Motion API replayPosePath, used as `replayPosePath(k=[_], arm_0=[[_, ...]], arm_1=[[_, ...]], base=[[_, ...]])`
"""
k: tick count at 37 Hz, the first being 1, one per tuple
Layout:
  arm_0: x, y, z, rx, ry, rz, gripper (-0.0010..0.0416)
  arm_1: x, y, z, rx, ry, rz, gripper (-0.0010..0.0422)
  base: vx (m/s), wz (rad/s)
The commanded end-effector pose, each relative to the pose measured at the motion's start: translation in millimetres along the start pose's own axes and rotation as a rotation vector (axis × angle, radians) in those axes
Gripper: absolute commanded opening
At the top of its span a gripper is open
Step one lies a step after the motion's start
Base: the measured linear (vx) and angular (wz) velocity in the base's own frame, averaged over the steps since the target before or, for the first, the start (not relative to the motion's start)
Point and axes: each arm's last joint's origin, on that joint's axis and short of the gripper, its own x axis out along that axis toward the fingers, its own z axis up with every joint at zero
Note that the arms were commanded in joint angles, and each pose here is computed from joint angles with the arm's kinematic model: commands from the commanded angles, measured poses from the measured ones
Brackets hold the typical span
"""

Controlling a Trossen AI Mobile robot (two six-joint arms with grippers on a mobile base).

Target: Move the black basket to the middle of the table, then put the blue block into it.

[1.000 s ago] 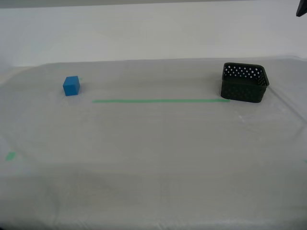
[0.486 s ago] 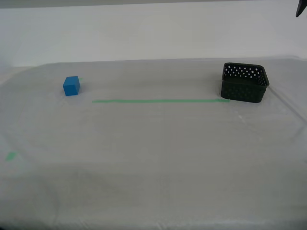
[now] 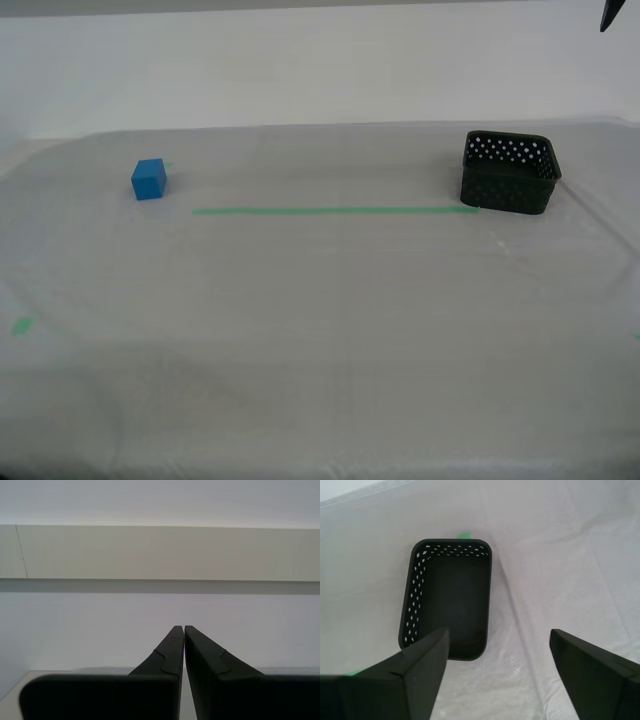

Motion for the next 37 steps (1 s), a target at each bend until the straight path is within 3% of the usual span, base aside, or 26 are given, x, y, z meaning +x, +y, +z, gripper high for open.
replayPosePath(k=[1, 11, 20, 37], arm_0=[[-0.4, -0.5, 0.4, 0.022, -0.006, -0.014, 0.0326], [-0.4, -0.5, 2.0, 0.050, -0.021, -0.012, 0.0406], [6.1, 0.3, 3.5, 0.058, -0.017, -0.009, 0.0401], [58.4, 7.2, 18.3, 0.057, 0.068, -0.030, 0.0400]], arm_1=[[0.1, 0.0, 0.7, 0.003, -0.005, 0.001, 0.0000], [0.1, -0.1, 0.7, 0.003, -0.005, 0.000, 0.0000], [0.1, -0.1, 0.6, 0.003, -0.004, 0.001, 0.0000], [0.1, -0.1, 0.6, 0.003, -0.003, 0.001, 0.0000]], base=[[0.000, 0.000], [0.000, 0.000], [0.000, 0.000], [0.000, 0.000]])
